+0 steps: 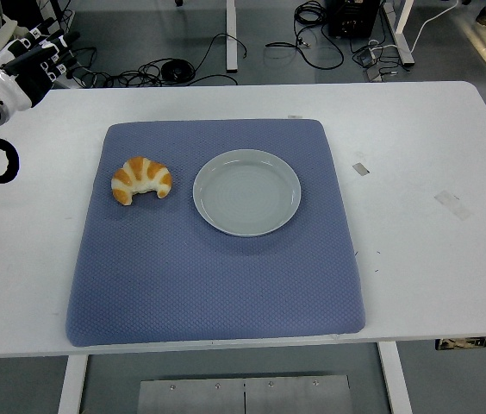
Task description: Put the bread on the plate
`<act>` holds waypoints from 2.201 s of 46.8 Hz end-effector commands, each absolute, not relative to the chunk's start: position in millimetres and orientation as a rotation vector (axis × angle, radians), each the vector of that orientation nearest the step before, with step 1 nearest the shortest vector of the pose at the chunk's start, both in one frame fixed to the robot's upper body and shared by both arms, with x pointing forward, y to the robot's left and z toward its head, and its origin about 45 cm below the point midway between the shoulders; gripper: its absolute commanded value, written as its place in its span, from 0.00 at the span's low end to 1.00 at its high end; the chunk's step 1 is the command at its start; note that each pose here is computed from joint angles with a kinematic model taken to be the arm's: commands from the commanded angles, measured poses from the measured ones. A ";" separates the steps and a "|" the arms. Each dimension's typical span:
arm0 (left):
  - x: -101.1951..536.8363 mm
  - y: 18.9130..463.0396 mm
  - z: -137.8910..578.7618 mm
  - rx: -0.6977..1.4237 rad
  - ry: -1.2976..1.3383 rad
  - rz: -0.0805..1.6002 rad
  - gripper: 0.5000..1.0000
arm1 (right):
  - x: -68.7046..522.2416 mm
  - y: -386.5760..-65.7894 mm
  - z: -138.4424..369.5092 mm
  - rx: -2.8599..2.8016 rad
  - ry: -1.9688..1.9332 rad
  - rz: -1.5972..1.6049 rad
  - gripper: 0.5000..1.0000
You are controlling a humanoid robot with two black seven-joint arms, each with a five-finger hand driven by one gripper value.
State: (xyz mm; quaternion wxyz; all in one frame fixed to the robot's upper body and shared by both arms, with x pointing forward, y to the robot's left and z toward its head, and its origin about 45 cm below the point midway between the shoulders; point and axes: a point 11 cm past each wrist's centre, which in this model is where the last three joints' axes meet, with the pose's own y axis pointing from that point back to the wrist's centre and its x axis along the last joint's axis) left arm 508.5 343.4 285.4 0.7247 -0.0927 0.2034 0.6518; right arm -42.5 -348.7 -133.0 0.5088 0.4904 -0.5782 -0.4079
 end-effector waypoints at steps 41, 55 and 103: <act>507.5 347.8 285.8 -0.223 0.448 1.443 0.98 | -42.5 -348.7 -133.0 1.182 -1.393 -0.982 1.00; 508.4 346.3 285.9 -0.233 0.472 1.447 0.98 | -42.5 -348.7 -133.0 1.182 -1.393 -0.982 1.00; 513.4 328.3 290.4 -0.113 0.401 1.411 0.98 | -42.5 -348.7 -133.0 1.182 -1.393 -0.982 1.00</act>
